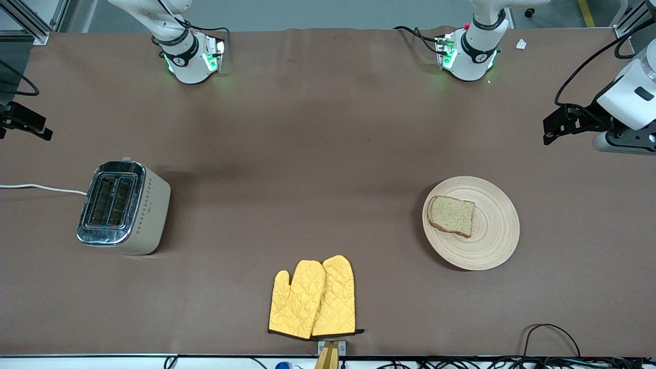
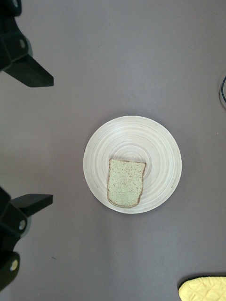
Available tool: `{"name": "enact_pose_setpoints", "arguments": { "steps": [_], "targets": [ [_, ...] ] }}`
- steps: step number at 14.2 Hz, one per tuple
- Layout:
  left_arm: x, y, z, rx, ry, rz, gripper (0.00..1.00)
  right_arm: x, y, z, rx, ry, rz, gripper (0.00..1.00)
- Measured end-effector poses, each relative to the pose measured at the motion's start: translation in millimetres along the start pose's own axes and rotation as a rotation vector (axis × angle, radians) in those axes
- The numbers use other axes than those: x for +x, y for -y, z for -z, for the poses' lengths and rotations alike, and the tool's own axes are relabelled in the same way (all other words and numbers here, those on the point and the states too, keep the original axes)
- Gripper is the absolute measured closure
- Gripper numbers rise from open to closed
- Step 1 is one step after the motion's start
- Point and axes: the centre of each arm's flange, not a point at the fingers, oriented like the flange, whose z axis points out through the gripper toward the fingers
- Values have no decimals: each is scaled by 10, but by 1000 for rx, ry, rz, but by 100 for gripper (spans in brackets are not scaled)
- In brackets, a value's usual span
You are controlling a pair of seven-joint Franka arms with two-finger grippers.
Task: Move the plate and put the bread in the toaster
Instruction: 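Lower the left gripper toward the rim of the wooden plate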
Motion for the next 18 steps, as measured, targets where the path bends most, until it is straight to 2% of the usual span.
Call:
{"name": "enact_pose_setpoints", "arguments": {
  "steps": [7, 11, 13, 18],
  "targets": [
    [2, 171, -18, 0, 3, 30, 0, -1, 0, -1, 0, 1, -1, 0],
    [52, 455, -224, -7, 53, 52, 0, -2, 1, -2, 0, 2, 0, 0],
    [113, 642, -443, -83, 91, 94, 0, -2, 5, -2, 0, 2, 0, 0],
    [218, 1721, -1465, -401, 183, 199, 0, -2, 14, -2, 0, 3, 1, 0]
  ]
}}
